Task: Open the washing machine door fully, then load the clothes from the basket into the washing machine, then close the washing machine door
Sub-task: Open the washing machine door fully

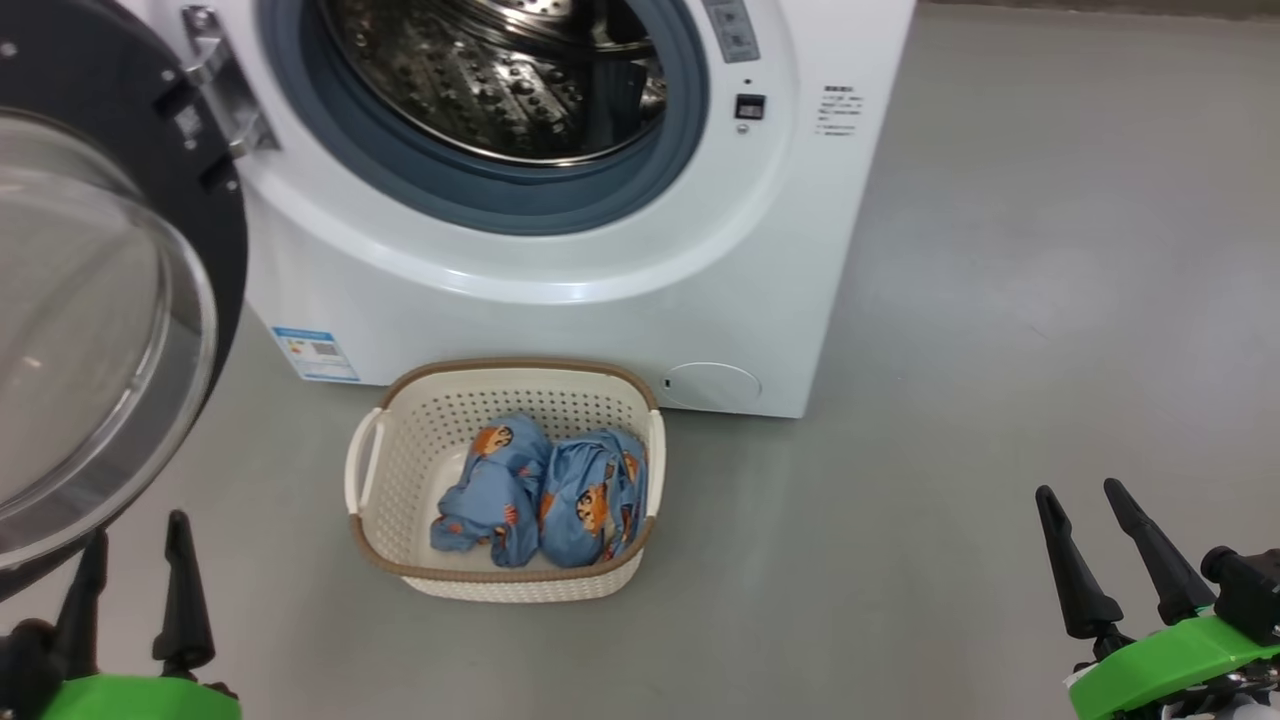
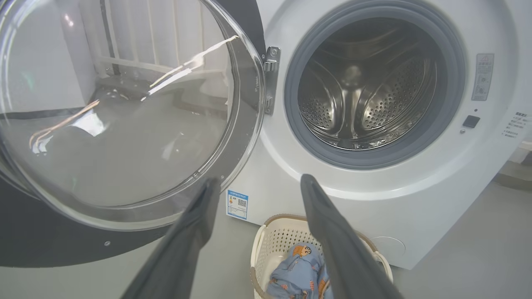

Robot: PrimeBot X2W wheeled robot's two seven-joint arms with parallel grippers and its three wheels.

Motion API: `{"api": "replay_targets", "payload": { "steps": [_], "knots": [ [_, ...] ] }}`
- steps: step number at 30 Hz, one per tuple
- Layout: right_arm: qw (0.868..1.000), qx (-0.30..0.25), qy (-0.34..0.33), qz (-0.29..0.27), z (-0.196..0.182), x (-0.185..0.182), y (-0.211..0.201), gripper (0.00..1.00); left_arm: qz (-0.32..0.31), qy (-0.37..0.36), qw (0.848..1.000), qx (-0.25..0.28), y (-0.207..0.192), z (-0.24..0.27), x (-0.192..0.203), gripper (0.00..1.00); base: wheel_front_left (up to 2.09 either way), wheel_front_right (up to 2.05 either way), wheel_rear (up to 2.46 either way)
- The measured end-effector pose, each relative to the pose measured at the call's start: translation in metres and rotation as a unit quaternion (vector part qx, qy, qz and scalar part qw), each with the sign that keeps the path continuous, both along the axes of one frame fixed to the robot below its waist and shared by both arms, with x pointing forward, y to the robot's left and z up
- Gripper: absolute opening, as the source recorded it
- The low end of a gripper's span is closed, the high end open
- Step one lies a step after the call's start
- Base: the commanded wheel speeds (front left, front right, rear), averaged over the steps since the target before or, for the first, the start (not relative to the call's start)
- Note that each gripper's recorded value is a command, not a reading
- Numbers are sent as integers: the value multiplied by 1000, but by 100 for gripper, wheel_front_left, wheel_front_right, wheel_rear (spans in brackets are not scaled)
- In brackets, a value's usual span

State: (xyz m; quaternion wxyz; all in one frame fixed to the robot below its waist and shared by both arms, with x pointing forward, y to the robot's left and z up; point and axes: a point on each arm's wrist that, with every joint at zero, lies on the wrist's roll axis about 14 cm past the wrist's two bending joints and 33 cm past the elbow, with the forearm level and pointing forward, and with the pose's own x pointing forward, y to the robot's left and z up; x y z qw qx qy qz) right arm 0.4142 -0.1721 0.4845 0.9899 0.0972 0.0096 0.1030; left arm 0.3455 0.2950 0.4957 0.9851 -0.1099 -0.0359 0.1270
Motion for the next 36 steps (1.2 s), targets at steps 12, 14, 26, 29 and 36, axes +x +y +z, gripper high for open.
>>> {"api": "replay_targets", "payload": {
  "steps": [12,14,26,29,36],
  "knots": [
    [998,1,3,-55,-1,-14,-37,100,-104,12,994,-20,-71,-13,33,100,0,0,0],
    [998,0,4,-63,-2,-16,-42,100,-116,14,993,-21,-79,-14,38,100,0,0,0],
    [994,-3,7,-112,-3,-30,-75,100,-172,12,985,-25,-118,-15,60,100,0,0,0],
    [993,-1,9,-120,-4,-32,-78,100,-184,17,983,-25,-125,-19,62,100,0,0,0],
    [993,2,7,-121,-3,-29,-77,100,-185,12,982,-18,-123,-15,67,100,0,0,0]
  ]
}}
